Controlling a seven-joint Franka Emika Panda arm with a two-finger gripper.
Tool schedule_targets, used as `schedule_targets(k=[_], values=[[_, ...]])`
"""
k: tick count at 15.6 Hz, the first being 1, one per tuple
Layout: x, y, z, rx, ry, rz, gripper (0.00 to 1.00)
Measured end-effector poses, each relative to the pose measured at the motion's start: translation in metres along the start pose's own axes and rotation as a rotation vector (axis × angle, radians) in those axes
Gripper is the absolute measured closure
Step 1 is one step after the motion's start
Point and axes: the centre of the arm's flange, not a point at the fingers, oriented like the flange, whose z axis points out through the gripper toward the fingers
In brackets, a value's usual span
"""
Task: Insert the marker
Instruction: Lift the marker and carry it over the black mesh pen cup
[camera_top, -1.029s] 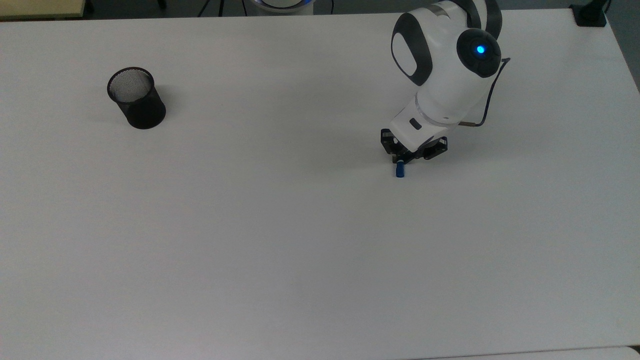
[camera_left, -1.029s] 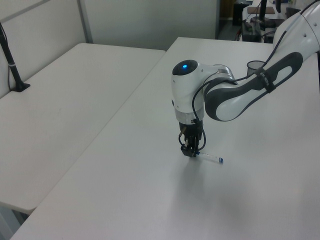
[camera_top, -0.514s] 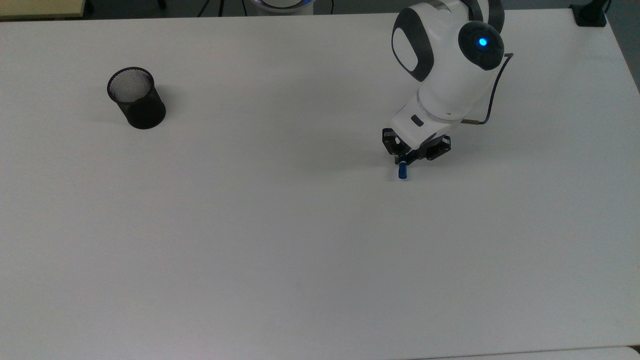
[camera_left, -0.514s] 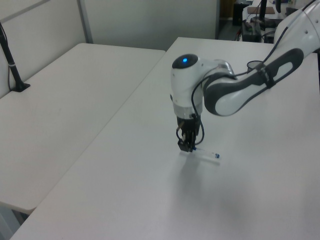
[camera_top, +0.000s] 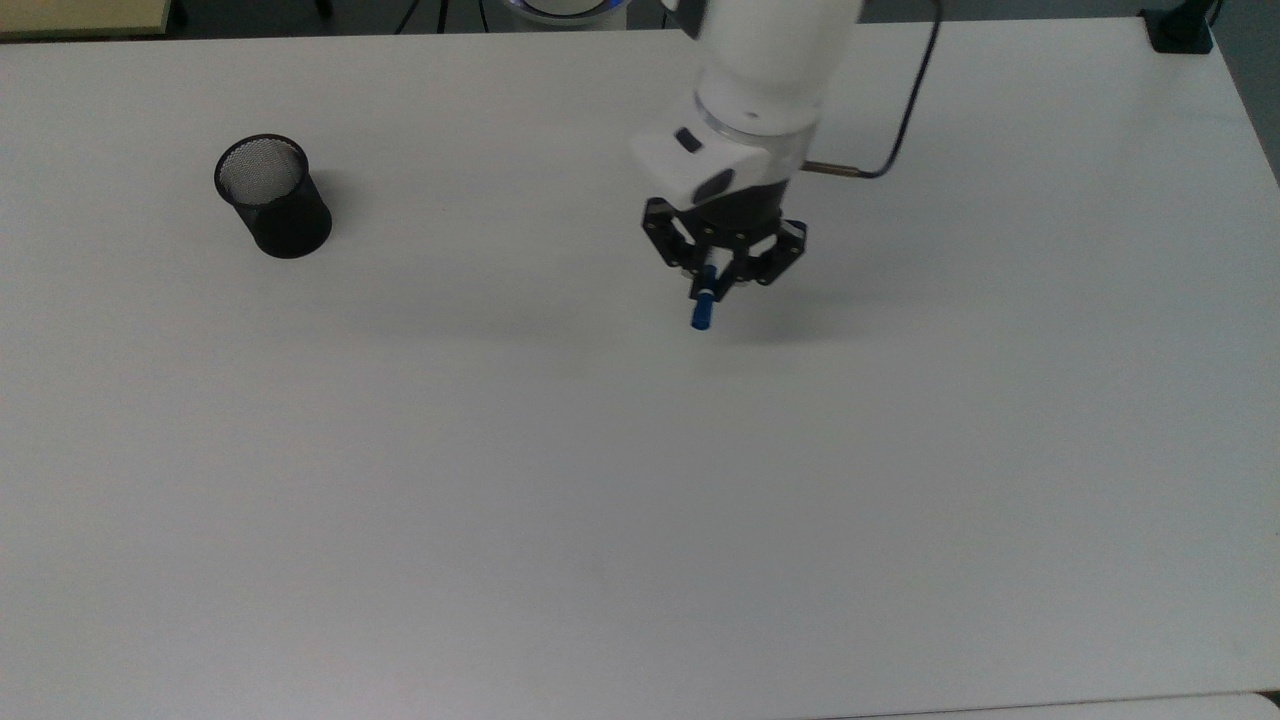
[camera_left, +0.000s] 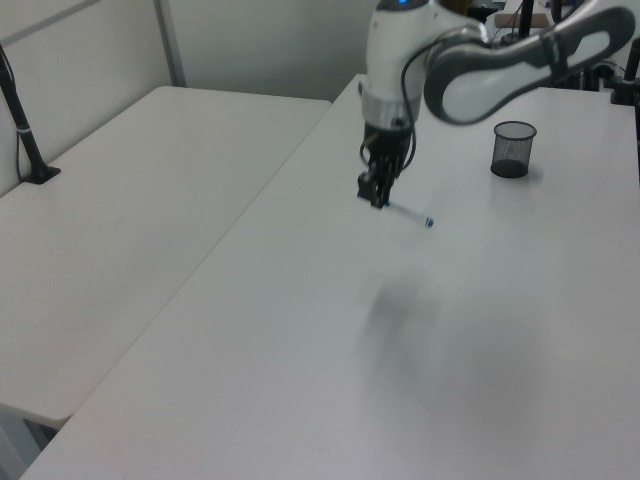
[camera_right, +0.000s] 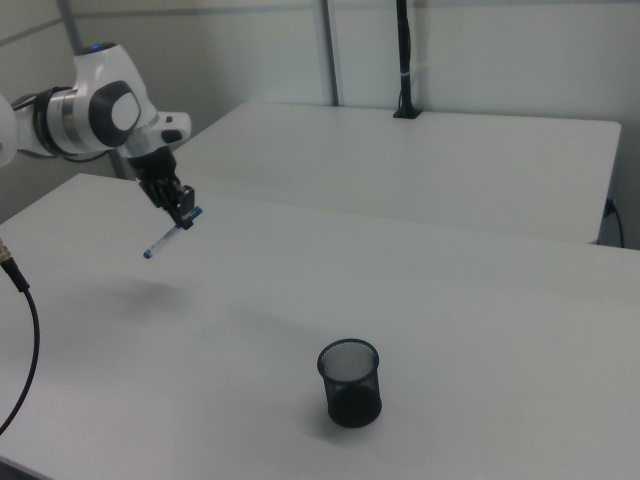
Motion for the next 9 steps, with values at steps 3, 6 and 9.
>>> schedule_targets(k=[3, 6, 9], values=[[0.007, 0.071, -0.03, 0.003, 0.025, 0.008, 0.81], [0.004, 0.13, -0.045, -0.003, 0.032, 0.009, 0.81], [-0.001, 0.184, -0.049, -0.015, 0.024, 0.025, 0.81]])
